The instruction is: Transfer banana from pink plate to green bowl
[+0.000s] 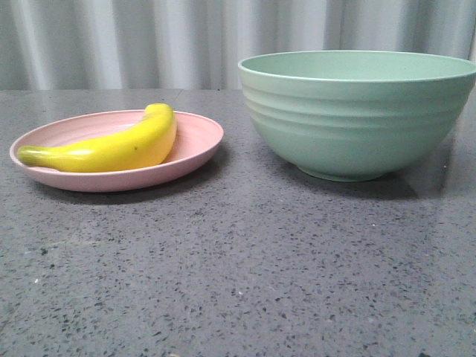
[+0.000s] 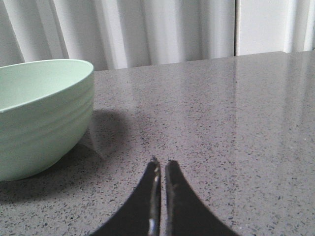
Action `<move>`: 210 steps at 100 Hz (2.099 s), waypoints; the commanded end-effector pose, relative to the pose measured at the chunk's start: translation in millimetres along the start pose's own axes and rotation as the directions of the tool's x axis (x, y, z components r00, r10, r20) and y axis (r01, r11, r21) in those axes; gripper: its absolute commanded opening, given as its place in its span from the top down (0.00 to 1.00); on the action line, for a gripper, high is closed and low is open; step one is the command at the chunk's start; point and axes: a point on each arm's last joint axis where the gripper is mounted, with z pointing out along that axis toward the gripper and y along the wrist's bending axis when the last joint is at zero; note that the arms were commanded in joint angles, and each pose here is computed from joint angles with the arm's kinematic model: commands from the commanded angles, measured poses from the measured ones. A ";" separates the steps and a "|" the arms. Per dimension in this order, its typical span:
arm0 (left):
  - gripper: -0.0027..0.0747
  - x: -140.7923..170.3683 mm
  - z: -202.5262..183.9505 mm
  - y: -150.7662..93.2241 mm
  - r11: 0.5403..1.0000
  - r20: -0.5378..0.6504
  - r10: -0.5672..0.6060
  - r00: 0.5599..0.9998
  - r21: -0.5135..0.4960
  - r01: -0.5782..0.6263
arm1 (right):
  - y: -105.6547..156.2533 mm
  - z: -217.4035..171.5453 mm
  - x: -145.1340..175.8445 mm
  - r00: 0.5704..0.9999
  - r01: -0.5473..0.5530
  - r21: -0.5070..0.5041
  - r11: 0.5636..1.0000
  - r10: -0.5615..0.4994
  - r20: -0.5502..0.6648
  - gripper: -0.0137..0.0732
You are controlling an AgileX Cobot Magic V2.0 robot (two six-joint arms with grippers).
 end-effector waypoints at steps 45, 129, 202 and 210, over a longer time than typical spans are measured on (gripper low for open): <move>0.99 -7.9 -2.4 0.6 1.000 0.122 -0.009 0.992 -0.011 0.011 | 0.2 -0.6 -1.2 0.996 0.017 -0.004 1.000 -0.017 0.082 0.91; 0.99 -19.7 -5.0 2.1 0.992 0.179 -0.126 0.976 0.005 0.127 | 0.3 -1.6 -6.4 0.998 0.017 0.000 1.000 -0.017 0.066 0.91; 0.82 -98.4 25.3 13.3 0.992 0.130 -0.126 0.983 0.004 0.127 | 5.5 45.5 -82.6 0.981 0.018 0.025 1.000 -0.012 -0.193 0.91; 0.58 -99.7 27.2 13.7 0.992 0.156 -0.126 0.980 0.002 0.127 | 5.5 45.9 -81.8 0.980 0.015 0.026 1.000 -0.010 -0.197 0.91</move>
